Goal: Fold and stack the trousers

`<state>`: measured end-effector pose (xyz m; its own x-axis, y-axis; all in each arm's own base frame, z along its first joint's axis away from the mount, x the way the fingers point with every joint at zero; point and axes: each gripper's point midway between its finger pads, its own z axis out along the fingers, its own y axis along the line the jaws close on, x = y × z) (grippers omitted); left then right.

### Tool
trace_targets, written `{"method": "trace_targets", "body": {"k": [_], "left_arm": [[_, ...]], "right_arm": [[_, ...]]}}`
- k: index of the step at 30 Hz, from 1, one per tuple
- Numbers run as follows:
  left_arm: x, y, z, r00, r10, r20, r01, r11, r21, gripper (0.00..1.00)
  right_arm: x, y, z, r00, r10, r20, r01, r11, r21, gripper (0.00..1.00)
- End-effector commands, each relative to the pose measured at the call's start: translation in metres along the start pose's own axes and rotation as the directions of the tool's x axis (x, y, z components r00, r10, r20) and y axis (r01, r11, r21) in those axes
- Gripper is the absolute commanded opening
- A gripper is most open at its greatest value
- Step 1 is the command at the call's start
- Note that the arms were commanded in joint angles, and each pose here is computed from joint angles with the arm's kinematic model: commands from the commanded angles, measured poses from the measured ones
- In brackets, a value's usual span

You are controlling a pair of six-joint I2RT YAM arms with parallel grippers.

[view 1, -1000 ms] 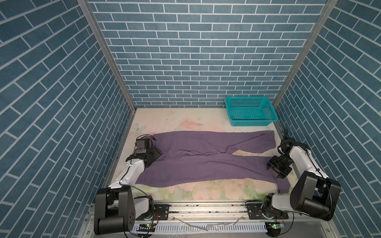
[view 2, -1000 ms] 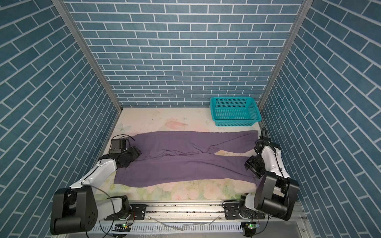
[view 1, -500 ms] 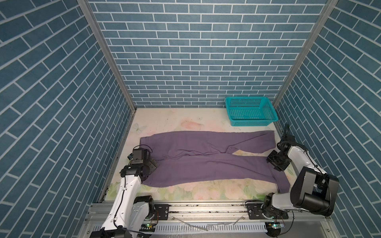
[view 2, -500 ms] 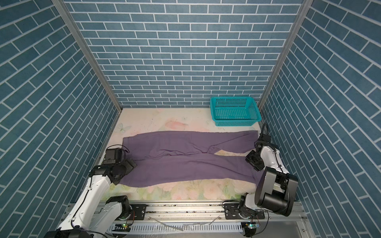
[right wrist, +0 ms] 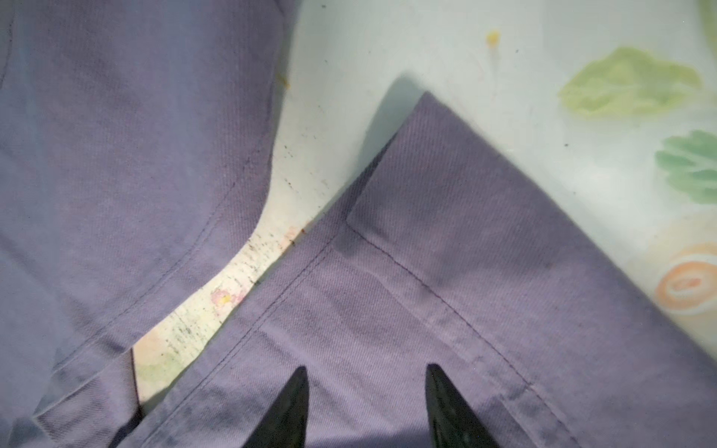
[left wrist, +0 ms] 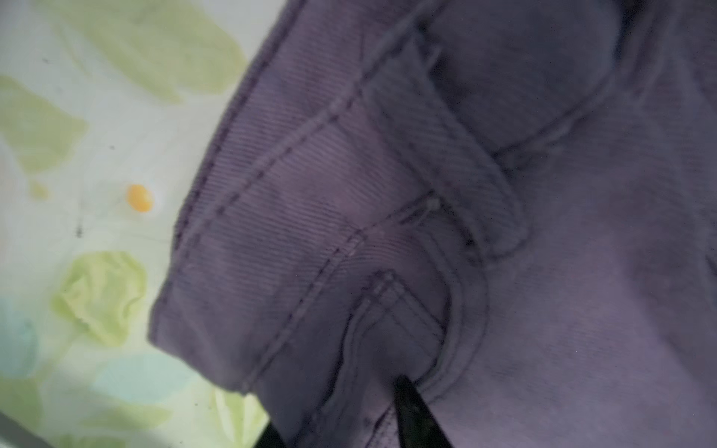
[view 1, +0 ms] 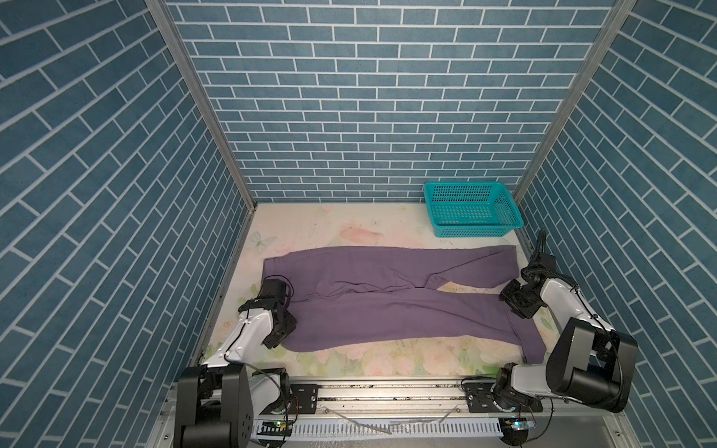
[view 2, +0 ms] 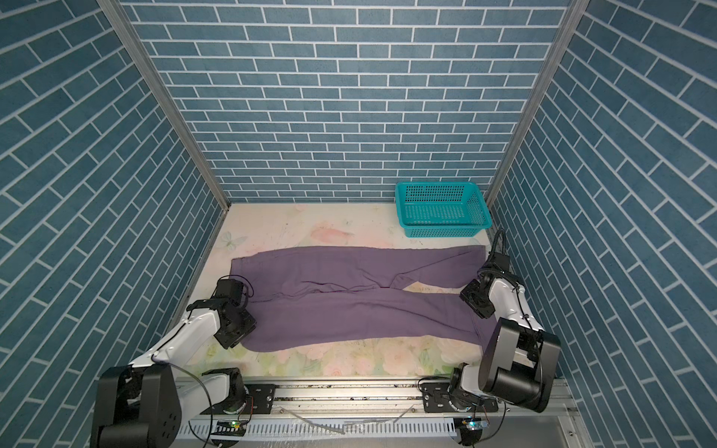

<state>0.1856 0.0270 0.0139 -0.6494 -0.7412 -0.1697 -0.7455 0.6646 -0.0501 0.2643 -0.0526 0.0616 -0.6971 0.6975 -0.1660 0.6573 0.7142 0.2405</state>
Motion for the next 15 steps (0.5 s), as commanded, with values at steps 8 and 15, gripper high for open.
{"method": "trace_targets", "body": {"k": [8, 15], "left_arm": [[-0.055, 0.027, 0.006, 0.99, -0.138, 0.02, 0.139, 0.99, -0.026, 0.0], [-0.097, 0.061, -0.015, 0.926, -0.332, 0.181, 0.338, 0.941, -0.005, 0.08]], "right_arm": [[0.001, -0.004, -0.005, 1.0, 0.017, 0.013, -0.017, 1.0, 0.014, 0.5], [0.008, -0.01, -0.006, 1.0, 0.005, -0.013, -0.004, 0.999, 0.046, 0.58]]}}
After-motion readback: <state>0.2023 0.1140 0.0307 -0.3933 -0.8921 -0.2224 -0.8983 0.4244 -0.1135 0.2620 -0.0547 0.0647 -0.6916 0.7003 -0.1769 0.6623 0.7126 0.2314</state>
